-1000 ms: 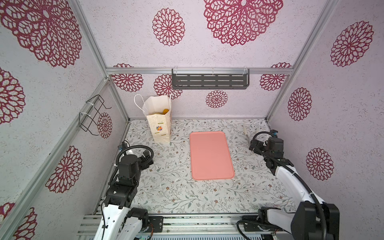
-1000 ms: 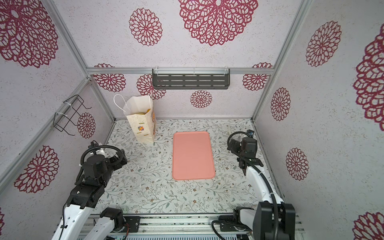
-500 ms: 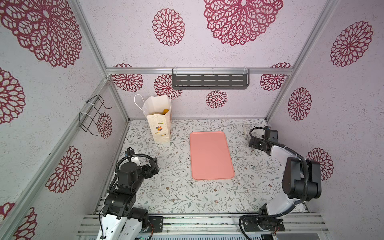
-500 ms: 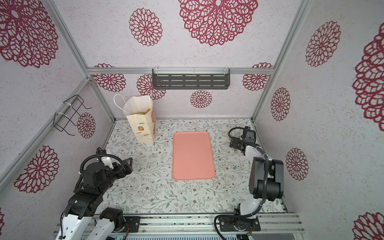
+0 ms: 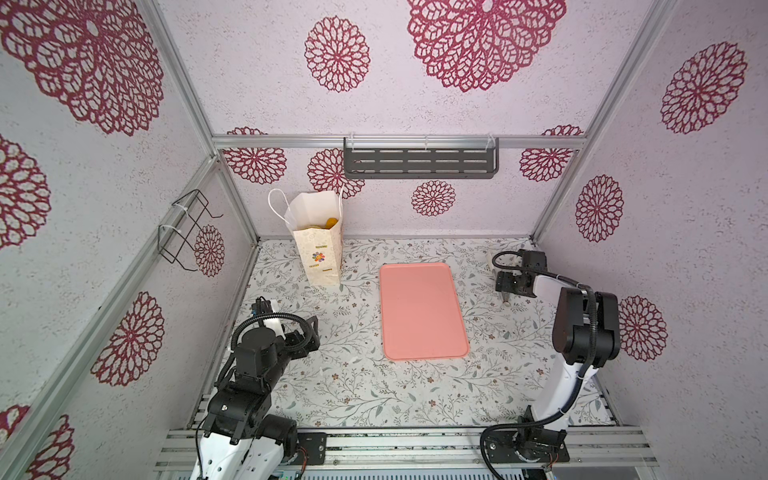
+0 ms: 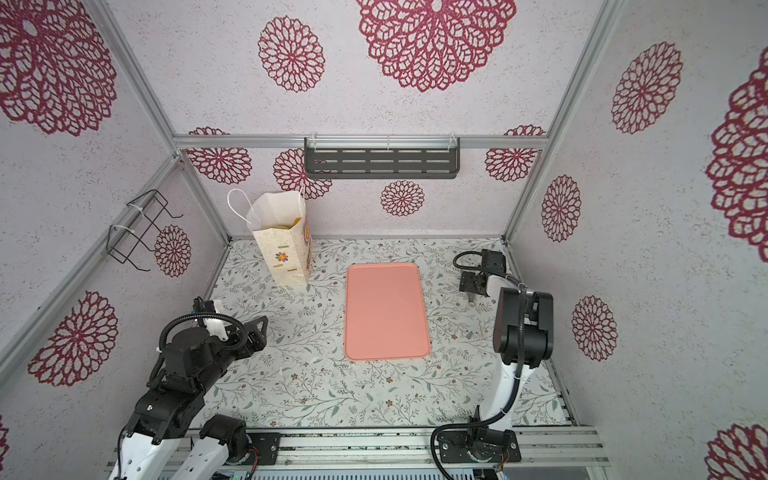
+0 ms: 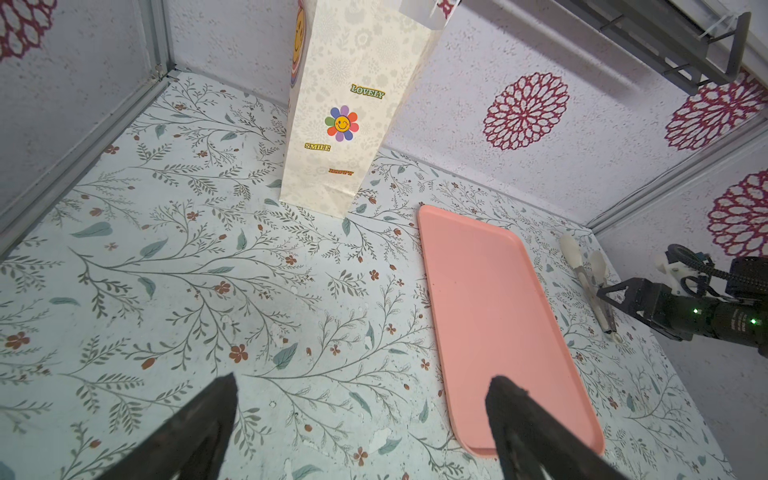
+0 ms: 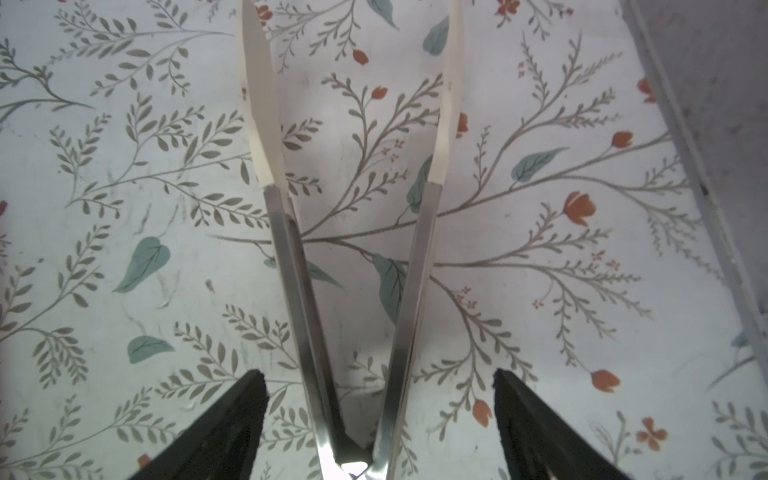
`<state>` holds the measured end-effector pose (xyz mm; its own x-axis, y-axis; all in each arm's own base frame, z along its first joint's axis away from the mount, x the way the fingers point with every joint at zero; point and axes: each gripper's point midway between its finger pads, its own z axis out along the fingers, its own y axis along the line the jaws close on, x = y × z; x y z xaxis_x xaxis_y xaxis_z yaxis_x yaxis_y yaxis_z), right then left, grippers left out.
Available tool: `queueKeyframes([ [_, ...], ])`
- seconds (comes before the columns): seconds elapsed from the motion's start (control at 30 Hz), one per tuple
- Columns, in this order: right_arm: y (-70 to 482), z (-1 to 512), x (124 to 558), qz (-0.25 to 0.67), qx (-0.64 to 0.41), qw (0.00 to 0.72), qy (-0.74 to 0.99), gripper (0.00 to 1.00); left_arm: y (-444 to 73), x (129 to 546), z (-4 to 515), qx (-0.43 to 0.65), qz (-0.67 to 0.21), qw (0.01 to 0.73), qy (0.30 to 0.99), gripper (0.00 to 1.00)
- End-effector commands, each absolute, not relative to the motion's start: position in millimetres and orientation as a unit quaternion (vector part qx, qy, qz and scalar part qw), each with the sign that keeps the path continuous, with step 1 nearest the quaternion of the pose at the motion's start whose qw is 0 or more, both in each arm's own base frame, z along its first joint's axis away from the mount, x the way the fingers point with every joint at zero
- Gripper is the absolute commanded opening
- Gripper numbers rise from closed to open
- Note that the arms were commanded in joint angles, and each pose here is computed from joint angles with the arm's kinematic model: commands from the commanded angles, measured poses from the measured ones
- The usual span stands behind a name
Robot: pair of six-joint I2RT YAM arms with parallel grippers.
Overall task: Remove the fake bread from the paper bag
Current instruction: 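Move the right gripper over the metal tongs while the left arm rises, then close the right gripper on the metal tongs and lift them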
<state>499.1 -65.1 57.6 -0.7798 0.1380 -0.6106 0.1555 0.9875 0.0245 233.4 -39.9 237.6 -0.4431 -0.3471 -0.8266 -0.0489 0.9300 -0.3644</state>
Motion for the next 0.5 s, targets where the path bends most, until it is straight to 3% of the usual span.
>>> queueKeyframes([
  [0.0, -67, 61, 506, -0.025, 0.048, 0.313, 0.948, 0.84, -39, 234, 246, -0.121, -0.147, 0.524, 0.830, 0.97],
  [0.47, -55, 37, 494, -0.018, 0.016, 0.279, 0.960, 0.72, -35, 233, 246, -0.127, -0.138, 0.527, 0.829, 0.97],
])
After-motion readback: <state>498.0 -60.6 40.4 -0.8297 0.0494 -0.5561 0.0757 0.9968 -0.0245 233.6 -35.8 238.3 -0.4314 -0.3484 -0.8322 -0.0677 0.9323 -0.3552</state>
